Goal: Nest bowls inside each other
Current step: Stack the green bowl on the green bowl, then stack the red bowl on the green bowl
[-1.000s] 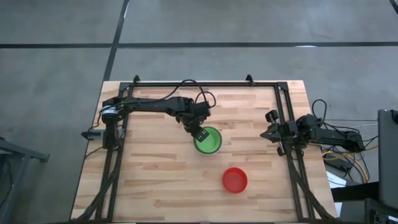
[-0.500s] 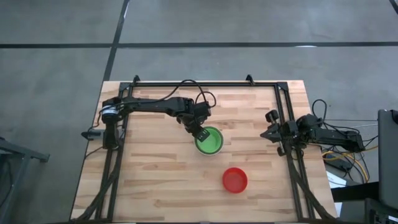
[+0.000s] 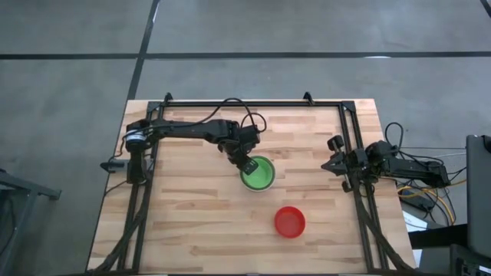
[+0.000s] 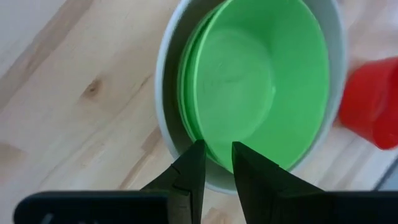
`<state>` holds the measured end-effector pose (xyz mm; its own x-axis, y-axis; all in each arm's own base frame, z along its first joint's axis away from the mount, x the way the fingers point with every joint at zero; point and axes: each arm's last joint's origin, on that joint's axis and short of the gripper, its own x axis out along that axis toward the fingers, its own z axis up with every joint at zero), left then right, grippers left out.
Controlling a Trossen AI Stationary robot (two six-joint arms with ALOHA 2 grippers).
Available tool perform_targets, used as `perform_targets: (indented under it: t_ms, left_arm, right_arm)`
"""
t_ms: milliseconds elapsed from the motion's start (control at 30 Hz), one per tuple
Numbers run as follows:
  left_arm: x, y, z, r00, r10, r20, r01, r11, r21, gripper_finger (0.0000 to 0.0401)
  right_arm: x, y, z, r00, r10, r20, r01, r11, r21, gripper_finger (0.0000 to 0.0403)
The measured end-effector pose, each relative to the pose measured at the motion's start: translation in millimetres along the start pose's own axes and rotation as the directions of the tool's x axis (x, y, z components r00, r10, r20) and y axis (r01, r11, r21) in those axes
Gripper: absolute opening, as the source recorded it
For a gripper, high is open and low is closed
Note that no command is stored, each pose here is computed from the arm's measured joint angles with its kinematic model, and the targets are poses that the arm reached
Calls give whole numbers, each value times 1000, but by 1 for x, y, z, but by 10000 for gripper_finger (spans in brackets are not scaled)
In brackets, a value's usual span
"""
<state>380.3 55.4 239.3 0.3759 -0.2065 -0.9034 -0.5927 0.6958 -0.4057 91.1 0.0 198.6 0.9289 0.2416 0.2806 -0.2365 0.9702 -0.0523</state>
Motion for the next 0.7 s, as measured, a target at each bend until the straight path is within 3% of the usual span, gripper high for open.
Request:
perform_targets:
  t_ms: [167,400,700]
  left_arm:
    - [0,-3,2,998,-57,-3,57,998,34,83]
    - [0,1,1,1000,12,11,-11,1000,-28,83]
    - [0,2,1,1000,20,18,-19,999,-35,83]
  right_arm:
    - [0,0,0,1000,0,0,0,1000,0,8]
    - [0,0,0,1000,0,0,0,1000,0,8]
    - [0,0,0,1000,0,0,0,1000,0,8]
